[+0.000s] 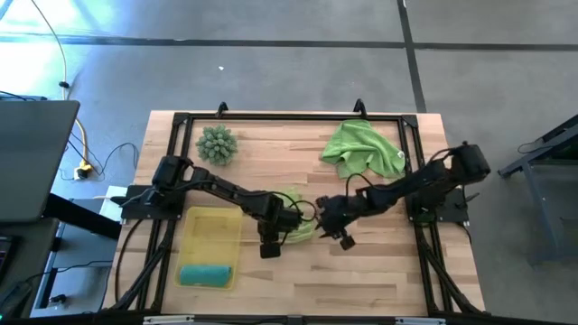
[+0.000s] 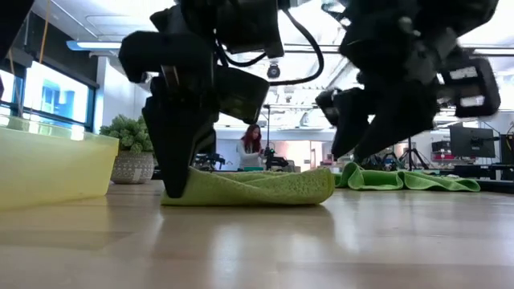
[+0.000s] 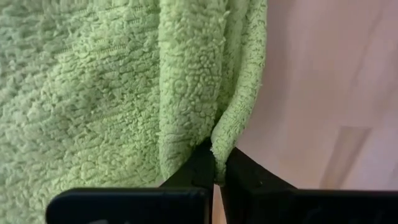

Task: Roll microfiber towels into tight, uniform cylinder then place into a basket
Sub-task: Roll the light green towel

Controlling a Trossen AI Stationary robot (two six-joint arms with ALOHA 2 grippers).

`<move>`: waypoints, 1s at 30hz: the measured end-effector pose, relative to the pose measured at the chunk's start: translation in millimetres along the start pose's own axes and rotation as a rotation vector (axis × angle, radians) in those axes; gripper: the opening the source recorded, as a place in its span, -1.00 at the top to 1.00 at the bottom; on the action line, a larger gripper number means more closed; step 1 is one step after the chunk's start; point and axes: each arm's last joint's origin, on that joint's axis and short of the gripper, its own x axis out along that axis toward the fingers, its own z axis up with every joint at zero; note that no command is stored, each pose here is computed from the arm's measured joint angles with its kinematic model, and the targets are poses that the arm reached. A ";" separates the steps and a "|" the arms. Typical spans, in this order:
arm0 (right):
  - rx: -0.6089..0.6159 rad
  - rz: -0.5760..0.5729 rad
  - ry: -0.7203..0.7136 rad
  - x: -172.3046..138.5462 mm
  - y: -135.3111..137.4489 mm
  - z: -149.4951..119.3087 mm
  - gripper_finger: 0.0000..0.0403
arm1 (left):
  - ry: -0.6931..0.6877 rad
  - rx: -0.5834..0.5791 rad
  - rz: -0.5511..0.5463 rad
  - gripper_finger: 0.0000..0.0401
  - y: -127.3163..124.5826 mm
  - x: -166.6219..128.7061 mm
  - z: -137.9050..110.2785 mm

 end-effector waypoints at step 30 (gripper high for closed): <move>-0.252 -0.144 -0.037 60.6 7.8 -15.7 0.34 | -0.002 -0.038 -0.062 1.00 -0.7 -2.2 1.7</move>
